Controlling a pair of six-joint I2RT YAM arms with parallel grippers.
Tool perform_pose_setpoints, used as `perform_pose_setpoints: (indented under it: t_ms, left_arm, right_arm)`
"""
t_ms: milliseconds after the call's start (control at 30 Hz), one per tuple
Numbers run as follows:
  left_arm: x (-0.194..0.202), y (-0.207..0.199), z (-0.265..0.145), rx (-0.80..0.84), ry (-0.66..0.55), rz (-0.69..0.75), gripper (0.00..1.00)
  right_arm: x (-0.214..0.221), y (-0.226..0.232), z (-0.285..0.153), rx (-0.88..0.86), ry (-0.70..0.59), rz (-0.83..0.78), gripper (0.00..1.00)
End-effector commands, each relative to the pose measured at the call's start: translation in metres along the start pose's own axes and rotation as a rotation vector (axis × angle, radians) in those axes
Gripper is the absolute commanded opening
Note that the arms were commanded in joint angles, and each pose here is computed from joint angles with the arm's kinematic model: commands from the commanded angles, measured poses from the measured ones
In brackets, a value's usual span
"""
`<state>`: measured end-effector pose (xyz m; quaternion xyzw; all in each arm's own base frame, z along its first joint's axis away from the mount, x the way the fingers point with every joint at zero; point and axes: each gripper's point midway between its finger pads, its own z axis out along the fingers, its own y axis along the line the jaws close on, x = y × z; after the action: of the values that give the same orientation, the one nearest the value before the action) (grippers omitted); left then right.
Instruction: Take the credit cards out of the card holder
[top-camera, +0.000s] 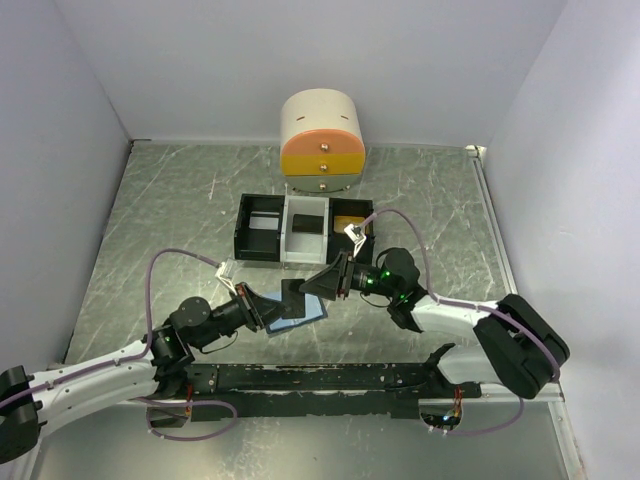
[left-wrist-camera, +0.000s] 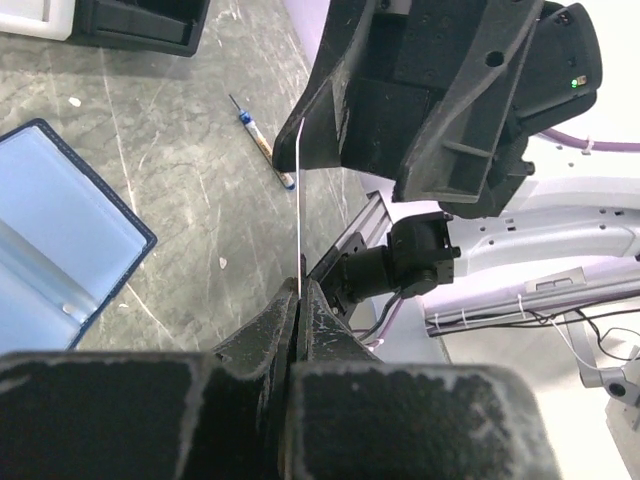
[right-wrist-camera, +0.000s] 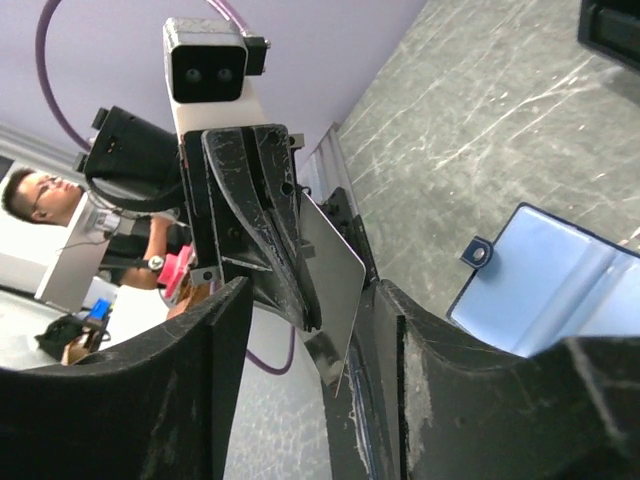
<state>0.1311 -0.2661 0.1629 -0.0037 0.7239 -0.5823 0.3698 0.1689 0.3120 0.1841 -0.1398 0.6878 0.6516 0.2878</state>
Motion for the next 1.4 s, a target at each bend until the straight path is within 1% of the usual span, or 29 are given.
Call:
perform_pose_setpoints:
  t_ms: [0,133,500,933,1033,1100,1200,1267,1367]
  left_arm:
    - [-0.009,-0.030,-0.001,0.126,-0.025,0.034,0.07]
    - [-0.013,-0.035,-0.003,0.164,-0.059,0.019,0.07]
    - [-0.018,-0.042,-0.002,0.195,-0.077,0.023,0.07]
    - [-0.020,-0.040,-0.005,0.184,-0.089,0.013,0.07]
    - [-0.019,-0.040,-0.004,0.180,-0.082,0.018,0.07]
    - [-0.019,-0.042,-0.002,0.183,-0.078,0.013,0.07]
    - [-0.018,-0.046,-0.002,0.208,-0.076,0.005,0.07]
    - [-0.019,-0.048,-0.001,0.224,-0.080,0.001,0.07]
    - [-0.018,-0.047,0.001,0.218,-0.077,0.002,0.07]
  right_arm:
    - [-0.002,0.019,0.000,-0.113,0.002,-0.019,0.48]
    - [0.002,0.023,-0.001,-0.151,0.009,-0.004,0.43]
    - [0.007,0.025,-0.004,-0.153,0.035,-0.015,0.35]
    - [0.004,0.036,-0.002,-0.205,0.042,-0.017,0.26]
    - [0.005,0.038,0.000,-0.214,0.053,-0.021,0.25]
    - [0.004,0.040,0.002,-0.221,0.054,-0.018,0.27]
    - [0.003,0.042,0.004,-0.239,0.061,-0.011,0.27]
    - [0.003,0.043,0.004,-0.252,0.058,0.001,0.24]
    - [0.004,0.044,0.005,-0.266,0.058,0.015,0.17]
